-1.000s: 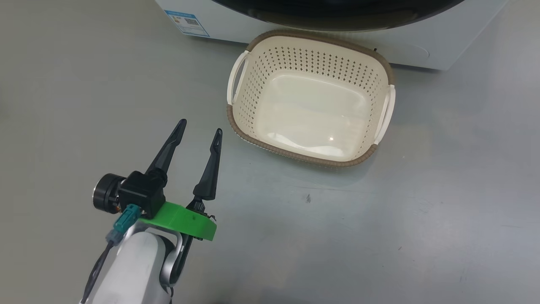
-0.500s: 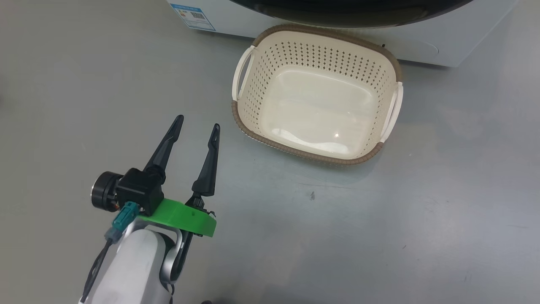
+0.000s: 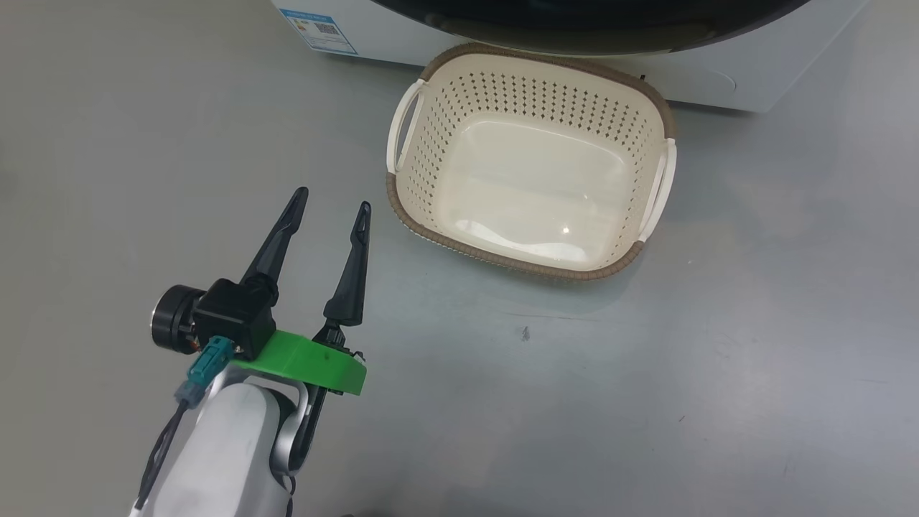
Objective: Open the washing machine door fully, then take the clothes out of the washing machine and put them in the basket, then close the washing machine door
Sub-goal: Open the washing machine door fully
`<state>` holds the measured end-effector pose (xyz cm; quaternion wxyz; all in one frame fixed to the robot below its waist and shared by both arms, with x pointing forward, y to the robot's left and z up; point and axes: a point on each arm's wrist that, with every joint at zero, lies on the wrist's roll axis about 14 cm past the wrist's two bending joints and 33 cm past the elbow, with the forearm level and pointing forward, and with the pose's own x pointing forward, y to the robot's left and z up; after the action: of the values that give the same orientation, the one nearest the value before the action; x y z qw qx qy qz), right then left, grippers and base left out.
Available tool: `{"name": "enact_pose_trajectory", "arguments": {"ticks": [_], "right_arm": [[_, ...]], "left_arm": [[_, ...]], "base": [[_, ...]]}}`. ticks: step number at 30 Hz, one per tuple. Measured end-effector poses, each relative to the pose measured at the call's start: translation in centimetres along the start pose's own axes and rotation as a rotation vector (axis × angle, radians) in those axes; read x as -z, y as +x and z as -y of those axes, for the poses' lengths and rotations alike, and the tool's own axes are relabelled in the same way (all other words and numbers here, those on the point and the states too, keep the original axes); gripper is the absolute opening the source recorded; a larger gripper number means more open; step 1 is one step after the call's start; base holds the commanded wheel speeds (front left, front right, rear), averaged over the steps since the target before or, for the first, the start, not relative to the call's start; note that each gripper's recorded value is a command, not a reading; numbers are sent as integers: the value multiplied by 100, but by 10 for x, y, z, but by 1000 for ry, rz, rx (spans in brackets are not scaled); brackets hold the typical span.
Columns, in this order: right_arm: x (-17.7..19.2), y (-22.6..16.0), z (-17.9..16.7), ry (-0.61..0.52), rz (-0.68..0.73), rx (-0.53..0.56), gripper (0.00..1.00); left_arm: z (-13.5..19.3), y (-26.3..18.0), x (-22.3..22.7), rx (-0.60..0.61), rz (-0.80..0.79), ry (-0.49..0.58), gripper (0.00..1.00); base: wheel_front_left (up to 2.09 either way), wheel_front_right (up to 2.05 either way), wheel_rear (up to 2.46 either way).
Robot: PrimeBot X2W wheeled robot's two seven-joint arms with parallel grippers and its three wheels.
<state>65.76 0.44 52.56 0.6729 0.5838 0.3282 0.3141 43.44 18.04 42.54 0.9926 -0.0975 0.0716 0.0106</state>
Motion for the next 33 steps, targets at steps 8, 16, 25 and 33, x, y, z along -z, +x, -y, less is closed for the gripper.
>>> {"name": "enact_pose_trajectory", "arguments": {"ticks": [8, 16, 25, 33], "right_arm": [[15, -7, -9, 5, -95, -2, 0], [24, -18, -10, 3, -136, 13, 0], [47, -32, -4, 17, -204, 38, 0], [73, -42, -5, 23, -267, 29, 0]], "left_arm": [[3, 1, -6, 3, 16, -2, 100], [7, 1, -12, 13, 34, -7, 100], [9, -2, -18, 20, 49, -3, 100], [12, -5, -26, 25, 68, -10, 100]], "base": [[0, 0, 0], [0, 0, 0], [0, 0, 0], [0, 0, 0]]}}
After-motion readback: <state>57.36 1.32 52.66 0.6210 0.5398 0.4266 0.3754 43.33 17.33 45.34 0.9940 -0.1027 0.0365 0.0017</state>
